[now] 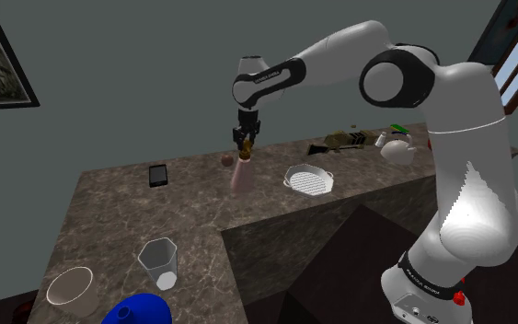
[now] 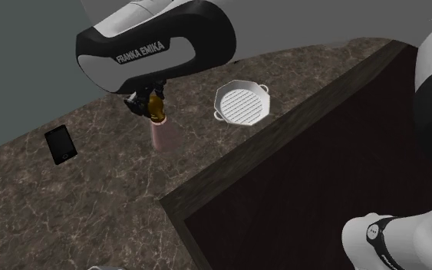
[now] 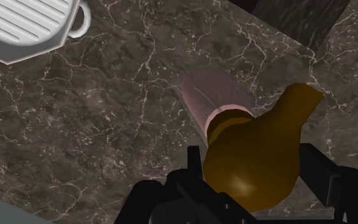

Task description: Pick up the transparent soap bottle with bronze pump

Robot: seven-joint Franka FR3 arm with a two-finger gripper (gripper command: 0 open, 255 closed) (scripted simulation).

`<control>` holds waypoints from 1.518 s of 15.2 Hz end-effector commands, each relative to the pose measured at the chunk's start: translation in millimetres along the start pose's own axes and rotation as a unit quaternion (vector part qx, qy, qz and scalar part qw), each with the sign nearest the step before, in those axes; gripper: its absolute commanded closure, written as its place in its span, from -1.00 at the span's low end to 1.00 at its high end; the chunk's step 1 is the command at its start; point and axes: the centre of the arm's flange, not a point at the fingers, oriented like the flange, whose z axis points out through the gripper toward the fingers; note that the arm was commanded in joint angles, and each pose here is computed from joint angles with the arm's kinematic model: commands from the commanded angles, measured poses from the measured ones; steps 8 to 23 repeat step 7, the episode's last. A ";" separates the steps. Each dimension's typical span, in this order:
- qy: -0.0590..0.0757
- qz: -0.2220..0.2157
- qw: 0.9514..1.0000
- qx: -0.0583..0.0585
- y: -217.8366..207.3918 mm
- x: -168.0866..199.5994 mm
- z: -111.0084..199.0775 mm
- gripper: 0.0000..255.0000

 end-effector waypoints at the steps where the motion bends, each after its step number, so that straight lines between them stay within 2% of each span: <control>1: 0.000 0.000 1.000 0.000 -1.2 -0.2 -10.7 1.00; 5: 0.000 0.000 1.000 0.000 -1.7 -0.2 -31.8 1.00; 23: 0.000 0.000 1.000 0.000 -1.7 -0.2 -32.6 1.00</control>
